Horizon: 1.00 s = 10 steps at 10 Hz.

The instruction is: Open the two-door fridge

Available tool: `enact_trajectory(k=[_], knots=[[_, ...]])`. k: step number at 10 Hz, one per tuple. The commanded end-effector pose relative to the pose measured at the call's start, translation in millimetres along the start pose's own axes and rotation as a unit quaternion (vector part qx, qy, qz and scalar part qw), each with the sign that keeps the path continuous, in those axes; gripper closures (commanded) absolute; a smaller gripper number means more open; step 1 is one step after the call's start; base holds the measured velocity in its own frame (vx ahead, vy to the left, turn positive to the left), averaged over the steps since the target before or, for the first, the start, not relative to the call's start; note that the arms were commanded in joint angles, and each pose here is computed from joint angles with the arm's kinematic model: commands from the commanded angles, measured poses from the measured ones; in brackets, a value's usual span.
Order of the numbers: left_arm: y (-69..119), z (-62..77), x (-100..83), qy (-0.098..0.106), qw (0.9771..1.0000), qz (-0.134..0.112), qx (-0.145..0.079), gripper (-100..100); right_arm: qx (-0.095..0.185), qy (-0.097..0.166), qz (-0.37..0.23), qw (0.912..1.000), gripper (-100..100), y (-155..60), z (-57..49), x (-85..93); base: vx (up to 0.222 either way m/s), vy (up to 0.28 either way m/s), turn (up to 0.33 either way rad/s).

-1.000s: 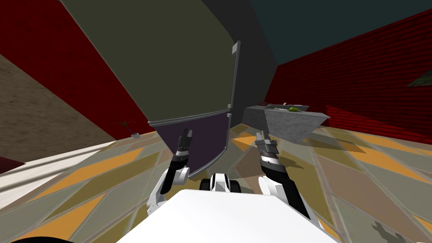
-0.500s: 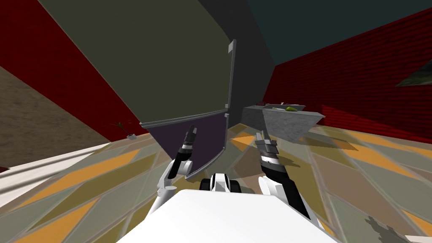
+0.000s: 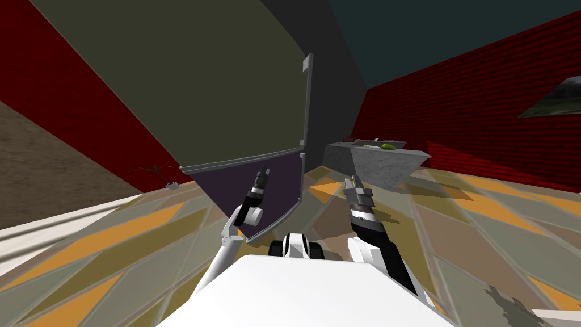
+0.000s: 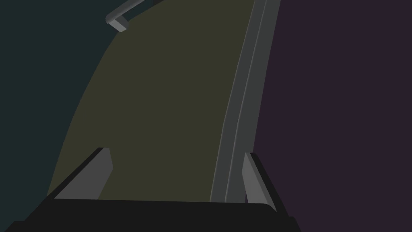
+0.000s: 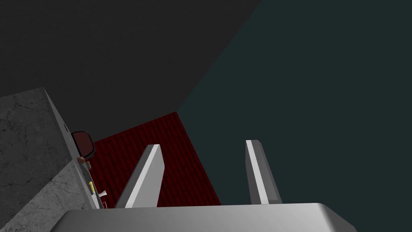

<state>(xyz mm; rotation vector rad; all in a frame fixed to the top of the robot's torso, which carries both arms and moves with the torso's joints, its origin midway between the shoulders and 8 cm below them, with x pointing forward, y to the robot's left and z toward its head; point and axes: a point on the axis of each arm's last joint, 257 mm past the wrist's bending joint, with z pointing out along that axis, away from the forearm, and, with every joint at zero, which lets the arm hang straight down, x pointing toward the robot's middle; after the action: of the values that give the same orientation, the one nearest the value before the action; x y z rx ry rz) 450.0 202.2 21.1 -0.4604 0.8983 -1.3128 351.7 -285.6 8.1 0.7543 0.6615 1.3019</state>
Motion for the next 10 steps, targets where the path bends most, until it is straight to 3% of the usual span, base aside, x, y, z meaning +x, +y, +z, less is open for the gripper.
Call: enact_trajectory(k=[1, 2, 5, 6, 7, 8, 9, 10], knots=[[14.3, 19.1, 15.4, 0.026, 0.9995, 0.001, -0.016, -100, 0.0, 0.0, 0.0, 1.0, 0, 0.0, 0.0, 0.0, 0.021, -0.058, -0.051], [5.3, 27.6, 15.9, 0.027, 0.9996, 0.001, -0.003, -100, 0.0, 0.0, 0.0, 1.0, 0, 0.0, 0.0, 0.0, 0.015, -0.051, -0.017], [17.3, 48.6, 30.5, 0.053, 0.9984, 0.006, -0.019, -100, 0.0, 0.0, 0.0, 1.0, 0, 0.0, 0.0, 0.0, 0.018, -0.049, -0.03], [11.7, 53.7, 30.8, 0.053, 0.9985, 0.007, -0.011, -100, 0.0, 0.0, 0.0, 1.0, 0, 0.0, 0.0, 0.0, 0.021, -0.036, -0.019], [20.9, 61.6, 37.7, 0.066, 0.9975, 0.011, -0.024, -100, 0.0, 0.0, 0.0, 1.0, 0, 0.0, 0.0, 0.0, 0.015, -0.04, -0.038], [14.8, 66.9, 38.1, 0.066, 0.9976, 0.011, -0.016, -100, 0.0, 0.0, 0.0, 1.0, 0, 0.0, 0.0, 0.0, 0.011, -0.035, -0.021], [23.5, 75.7, 44.7, 0.08, 0.9963, 0.017, -0.028, -100, 0.0, 0.0, 0.0, 1.0, 0, 0.0, 0.0, 0.0, 0.014, -0.042, -0.036], [18.0, 80.3, 45.0, 0.08, 0.9964, 0.017, -0.021, -100, 0.0, 0.0, 0.0, 1.0, 0, 0.0, 0.0, 0.0, 0.017, -0.04, -0.021]])
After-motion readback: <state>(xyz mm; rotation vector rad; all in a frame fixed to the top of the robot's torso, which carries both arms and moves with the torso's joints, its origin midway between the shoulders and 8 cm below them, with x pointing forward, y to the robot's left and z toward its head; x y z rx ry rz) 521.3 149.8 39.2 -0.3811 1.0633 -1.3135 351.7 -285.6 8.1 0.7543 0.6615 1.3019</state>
